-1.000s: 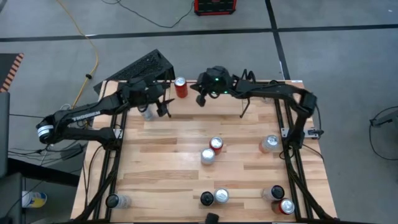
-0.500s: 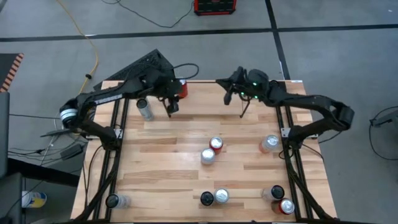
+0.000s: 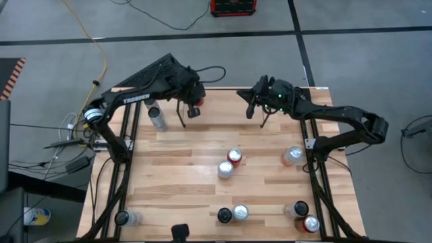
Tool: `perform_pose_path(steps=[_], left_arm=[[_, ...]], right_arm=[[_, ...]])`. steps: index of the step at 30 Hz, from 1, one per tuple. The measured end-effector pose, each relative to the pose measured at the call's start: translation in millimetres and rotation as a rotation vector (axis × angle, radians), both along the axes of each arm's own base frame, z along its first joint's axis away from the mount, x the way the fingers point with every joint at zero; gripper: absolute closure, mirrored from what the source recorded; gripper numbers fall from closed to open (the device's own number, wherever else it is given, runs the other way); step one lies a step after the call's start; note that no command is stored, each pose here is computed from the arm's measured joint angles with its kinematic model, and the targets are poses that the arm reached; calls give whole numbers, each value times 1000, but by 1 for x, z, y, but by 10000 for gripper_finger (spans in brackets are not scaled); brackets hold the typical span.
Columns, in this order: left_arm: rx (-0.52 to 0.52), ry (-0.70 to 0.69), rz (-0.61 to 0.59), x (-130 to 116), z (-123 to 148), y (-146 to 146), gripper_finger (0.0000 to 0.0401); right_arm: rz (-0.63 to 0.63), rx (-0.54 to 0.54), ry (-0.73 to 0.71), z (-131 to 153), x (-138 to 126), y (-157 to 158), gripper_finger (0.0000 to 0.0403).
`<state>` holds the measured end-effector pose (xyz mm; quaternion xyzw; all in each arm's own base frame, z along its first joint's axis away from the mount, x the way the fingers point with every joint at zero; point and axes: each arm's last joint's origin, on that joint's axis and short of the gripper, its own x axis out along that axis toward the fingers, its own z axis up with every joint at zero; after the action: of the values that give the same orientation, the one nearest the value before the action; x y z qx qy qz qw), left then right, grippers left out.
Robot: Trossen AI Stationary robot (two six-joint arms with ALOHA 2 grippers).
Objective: Place canned beverage on shelf
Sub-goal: Put the top left red black soda can on the shelf
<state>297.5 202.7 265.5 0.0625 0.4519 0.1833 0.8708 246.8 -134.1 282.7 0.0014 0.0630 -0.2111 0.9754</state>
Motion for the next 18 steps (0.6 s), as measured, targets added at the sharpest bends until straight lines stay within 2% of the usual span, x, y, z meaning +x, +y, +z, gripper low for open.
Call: perform_pose_path(steps=[18], left_arm=[[8,-10,90,-12,-2,22,401]], right_arm=[[-7,-4,0,0,-1,-2,377]])
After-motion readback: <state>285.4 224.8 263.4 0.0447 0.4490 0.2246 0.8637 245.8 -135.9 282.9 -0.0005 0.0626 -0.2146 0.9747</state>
